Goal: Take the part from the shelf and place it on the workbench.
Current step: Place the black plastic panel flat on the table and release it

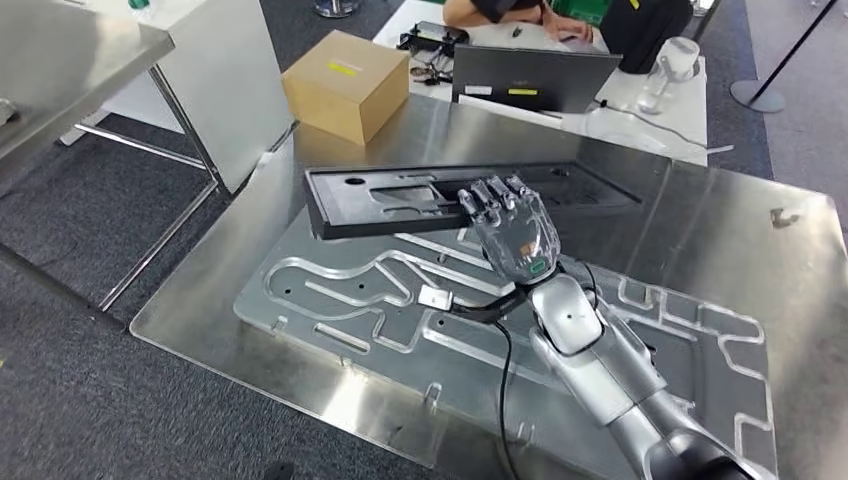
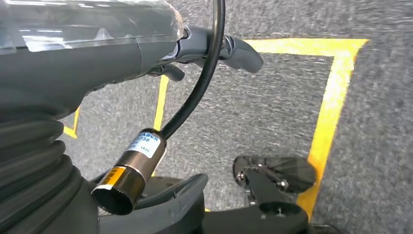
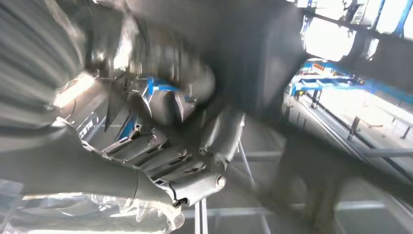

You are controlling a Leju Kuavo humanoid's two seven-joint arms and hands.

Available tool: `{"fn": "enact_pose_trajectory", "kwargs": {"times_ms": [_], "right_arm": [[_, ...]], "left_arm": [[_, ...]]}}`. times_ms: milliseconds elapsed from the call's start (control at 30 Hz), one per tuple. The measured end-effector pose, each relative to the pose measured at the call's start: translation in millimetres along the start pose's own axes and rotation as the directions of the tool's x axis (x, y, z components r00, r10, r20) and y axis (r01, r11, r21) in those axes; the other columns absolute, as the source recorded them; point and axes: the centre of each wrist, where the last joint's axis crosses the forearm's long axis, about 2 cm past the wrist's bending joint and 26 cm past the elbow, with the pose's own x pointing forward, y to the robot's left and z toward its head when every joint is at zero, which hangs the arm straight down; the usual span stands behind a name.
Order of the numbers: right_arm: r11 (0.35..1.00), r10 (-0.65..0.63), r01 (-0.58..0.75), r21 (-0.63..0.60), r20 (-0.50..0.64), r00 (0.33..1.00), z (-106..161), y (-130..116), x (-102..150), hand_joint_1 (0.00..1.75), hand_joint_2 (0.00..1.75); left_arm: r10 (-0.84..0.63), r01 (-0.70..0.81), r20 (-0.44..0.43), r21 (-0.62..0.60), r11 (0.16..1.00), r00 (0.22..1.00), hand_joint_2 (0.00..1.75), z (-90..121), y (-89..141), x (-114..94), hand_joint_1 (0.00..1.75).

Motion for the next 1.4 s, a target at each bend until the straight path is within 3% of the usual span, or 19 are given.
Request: {"fn": "enact_pose_trajectory", "kwargs": {"times_ms": [633,767,1400], "right_arm": [[1.000,0.004,-0.004,-0.003,-0.003,1.000,-0.5,-0.5,-4.2,0.00,1.75],[1.000,0.004,-0.004,-0.001,0.005,1.000,-0.4,-0.5,-4.4,0.00,1.75],[1.000,-0.005,0.005,0.016,0.007,1.000,4.9,1.5,-3.8,0.00,1.75]], "left_arm": [[0.002,-0.002,0.003,0.002,1.000,1.000,1.75,-1.1,2.0,1.4,0.00],[0.003,-0.003,-0.001,-0.003,1.000,1.000,0.00,-1.0,1.9,1.2,0.00],[0.004,-0.004,-0.016,-0.038,0.999,1.000,0.00,-1.6,2.6,-0.6,0.00]]}}
